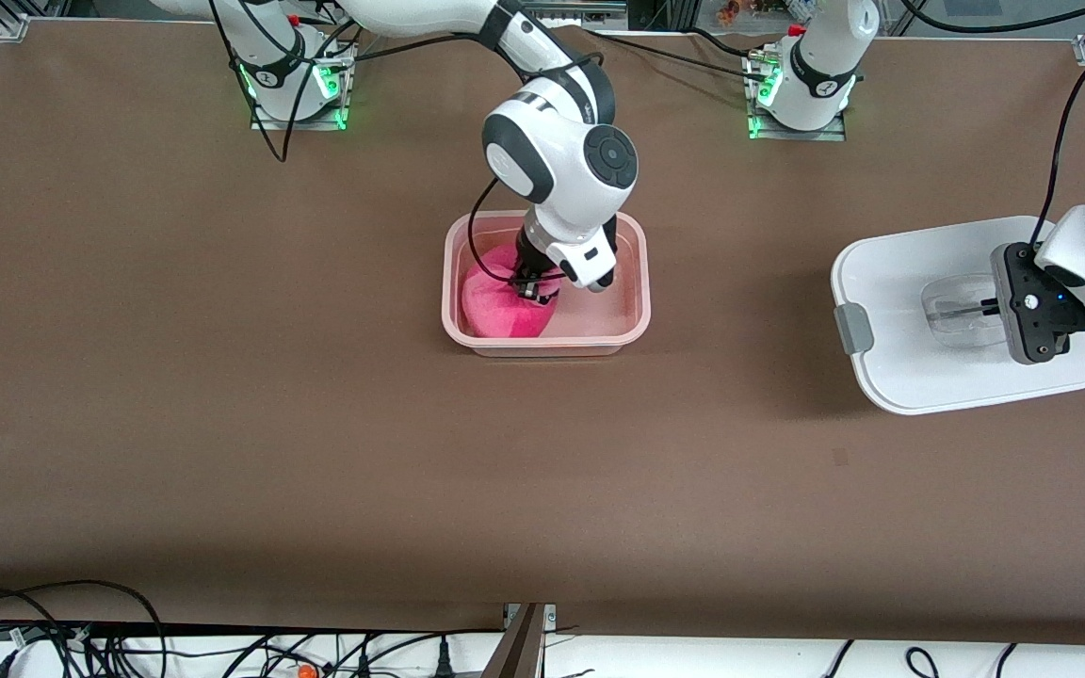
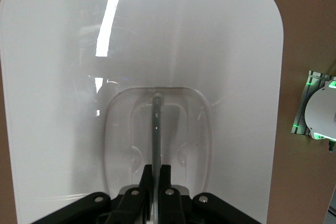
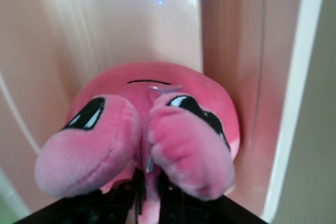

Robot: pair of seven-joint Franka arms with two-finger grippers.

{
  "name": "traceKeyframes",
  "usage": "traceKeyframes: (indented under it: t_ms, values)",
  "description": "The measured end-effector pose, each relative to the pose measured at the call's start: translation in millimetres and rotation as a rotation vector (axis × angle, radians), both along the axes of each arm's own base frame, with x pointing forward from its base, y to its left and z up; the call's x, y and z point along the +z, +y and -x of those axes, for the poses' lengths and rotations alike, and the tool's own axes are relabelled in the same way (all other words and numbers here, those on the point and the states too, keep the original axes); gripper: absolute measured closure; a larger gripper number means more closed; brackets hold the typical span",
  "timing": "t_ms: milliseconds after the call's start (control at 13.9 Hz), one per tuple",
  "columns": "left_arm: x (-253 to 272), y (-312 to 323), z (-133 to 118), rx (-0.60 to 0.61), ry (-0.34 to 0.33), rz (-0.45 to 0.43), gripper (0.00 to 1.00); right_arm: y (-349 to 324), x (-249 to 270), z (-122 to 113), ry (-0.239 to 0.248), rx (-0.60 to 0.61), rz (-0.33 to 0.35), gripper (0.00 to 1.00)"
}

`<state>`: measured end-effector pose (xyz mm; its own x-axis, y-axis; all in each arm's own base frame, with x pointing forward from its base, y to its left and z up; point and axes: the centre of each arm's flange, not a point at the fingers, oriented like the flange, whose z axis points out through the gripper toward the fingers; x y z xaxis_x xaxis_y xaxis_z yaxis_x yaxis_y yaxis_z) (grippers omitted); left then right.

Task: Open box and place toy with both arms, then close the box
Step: 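Lower the pink toy into the open box and release it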

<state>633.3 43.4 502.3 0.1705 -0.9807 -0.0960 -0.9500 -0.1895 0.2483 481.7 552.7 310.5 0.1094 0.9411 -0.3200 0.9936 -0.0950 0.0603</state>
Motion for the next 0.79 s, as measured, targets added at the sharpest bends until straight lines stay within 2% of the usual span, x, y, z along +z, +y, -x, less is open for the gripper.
traceKeyframes:
  t_ms: [215, 430, 574, 789]
  values:
    - [0, 1, 0, 0.001, 0.0, 0.0, 0.93, 18, -6, 6, -0.075, -0.069, -0.06, 0.53]
    - [0, 1, 0, 0.001, 0.0, 0.0, 0.93, 42, -2, 13, -0.17, -0.175, -0.168, 0.23]
    - [0, 1, 0, 0.001, 0.0, 0.0, 0.93, 53, -7, 18, -0.205, -0.222, -0.216, 0.02]
    - [0, 0, 0, 0.001, 0.0, 0.0, 0.93, 53, -8, 15, -0.217, -0.244, -0.222, 0.0]
